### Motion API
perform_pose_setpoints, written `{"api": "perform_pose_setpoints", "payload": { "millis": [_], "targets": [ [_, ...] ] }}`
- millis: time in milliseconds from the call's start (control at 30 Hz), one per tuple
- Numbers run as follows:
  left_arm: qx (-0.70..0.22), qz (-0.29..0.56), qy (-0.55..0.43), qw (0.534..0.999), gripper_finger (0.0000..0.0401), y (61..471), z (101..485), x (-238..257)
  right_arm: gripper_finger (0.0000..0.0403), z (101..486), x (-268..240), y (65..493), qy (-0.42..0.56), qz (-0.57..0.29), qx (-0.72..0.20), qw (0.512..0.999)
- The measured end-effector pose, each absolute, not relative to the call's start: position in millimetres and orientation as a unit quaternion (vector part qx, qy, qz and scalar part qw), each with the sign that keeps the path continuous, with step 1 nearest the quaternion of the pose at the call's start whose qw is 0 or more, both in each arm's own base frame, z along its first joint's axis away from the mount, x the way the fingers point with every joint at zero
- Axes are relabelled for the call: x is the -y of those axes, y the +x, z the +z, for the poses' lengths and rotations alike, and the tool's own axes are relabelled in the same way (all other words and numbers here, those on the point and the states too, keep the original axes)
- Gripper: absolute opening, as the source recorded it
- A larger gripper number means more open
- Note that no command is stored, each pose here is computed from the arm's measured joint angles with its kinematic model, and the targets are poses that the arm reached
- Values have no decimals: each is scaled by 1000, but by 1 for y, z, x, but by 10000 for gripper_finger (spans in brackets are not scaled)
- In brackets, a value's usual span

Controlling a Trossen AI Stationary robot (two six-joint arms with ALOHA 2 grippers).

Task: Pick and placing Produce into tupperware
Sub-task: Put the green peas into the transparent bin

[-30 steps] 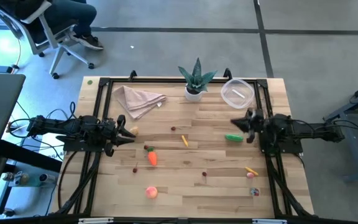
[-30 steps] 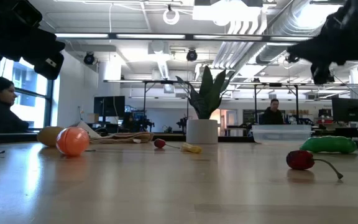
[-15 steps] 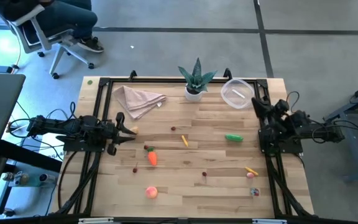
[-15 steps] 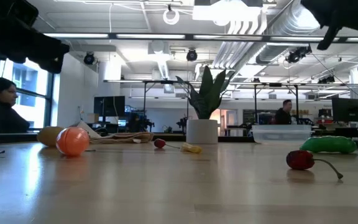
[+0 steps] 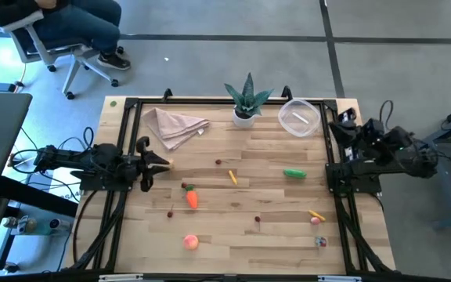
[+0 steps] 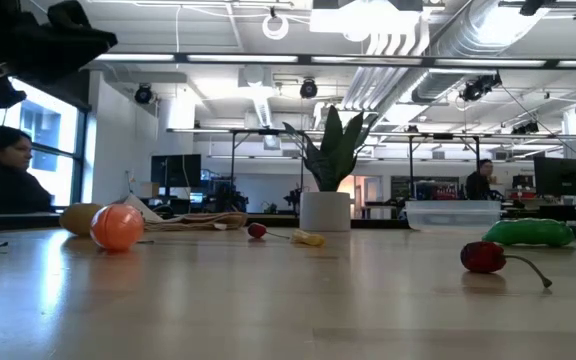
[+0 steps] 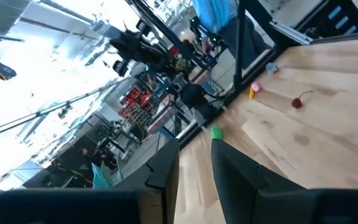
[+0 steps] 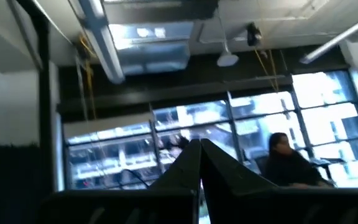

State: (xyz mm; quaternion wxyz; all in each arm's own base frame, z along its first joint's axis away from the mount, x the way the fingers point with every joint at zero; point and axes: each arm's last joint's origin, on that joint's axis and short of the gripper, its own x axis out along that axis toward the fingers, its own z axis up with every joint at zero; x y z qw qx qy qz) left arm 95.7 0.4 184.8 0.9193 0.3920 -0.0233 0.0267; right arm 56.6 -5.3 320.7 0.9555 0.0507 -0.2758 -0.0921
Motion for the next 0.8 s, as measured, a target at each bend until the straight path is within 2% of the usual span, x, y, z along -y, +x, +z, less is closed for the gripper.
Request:
{"api": "perform_pose_setpoints", "payload": {
  "millis": [200, 333, 433, 533, 633, 800],
  "targets": [
    [32, 28, 372, 927, 83, 96, 186, 0, 0, 345, 10, 65, 46, -179, 208, 960],
    [62, 17, 229, 971, 83, 95, 191, 0, 0, 349, 10, 78, 32, -191, 163, 967],
    [118, 20, 105, 987, 83, 93, 201, 0, 0, 346, 9, 89, 0, -174, 127, 977],
    [193, 26, 28, 981, 83, 89, 215, -1, 0, 343, 8, 97, -12, -173, 105, 979],
    [244, 17, -7, 970, 83, 84, 224, -1, 0, 338, 9, 102, 8, -181, 80, 980],
    [260, -10, -40, 965, 83, 83, 227, 0, 0, 329, 9, 111, 35, -187, 38, 981]
  ]
}}
